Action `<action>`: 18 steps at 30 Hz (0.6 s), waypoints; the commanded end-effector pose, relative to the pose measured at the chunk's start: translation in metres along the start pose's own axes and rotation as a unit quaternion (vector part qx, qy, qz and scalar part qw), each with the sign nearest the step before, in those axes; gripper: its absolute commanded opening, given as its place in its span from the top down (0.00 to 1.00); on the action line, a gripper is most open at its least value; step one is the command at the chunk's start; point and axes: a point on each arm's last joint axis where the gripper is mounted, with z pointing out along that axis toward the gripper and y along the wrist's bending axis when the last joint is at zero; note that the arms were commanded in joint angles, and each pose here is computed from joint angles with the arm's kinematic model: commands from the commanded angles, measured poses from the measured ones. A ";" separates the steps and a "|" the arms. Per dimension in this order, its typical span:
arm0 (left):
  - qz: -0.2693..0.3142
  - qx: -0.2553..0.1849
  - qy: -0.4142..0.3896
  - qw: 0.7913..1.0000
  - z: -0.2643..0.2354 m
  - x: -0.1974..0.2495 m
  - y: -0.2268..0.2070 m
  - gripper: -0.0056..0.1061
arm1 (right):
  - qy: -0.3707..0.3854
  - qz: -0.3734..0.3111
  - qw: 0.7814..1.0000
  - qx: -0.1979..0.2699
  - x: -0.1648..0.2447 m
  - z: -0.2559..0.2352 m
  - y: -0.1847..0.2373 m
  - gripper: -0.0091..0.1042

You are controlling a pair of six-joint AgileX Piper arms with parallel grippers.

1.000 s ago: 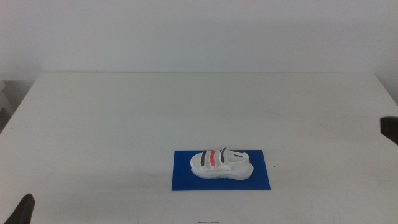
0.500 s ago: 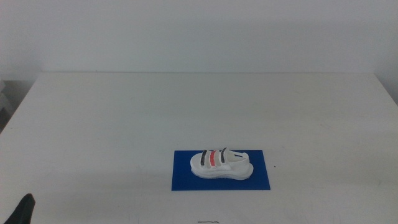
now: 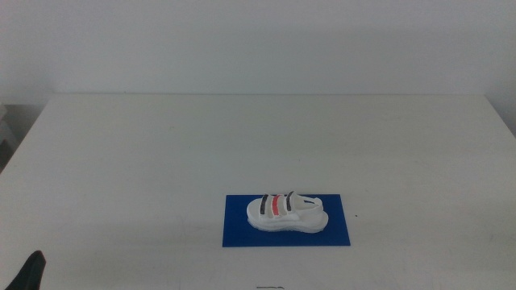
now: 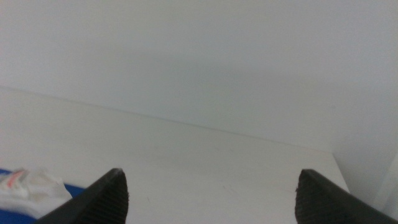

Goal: Use one arm to grab the shoe from the table and place it on the mat.

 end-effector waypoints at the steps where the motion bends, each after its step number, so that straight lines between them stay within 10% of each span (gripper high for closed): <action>1: -0.011 -0.001 -0.052 0.999 -0.002 -0.009 0.000 0.11 | -0.050 -0.023 0.998 0.014 -0.009 -0.003 -0.002 0.13; 18: -0.011 -0.001 -0.052 0.999 -0.002 -0.010 0.000 0.11 | 0.066 -0.022 0.998 -0.002 0.050 0.008 0.006 0.13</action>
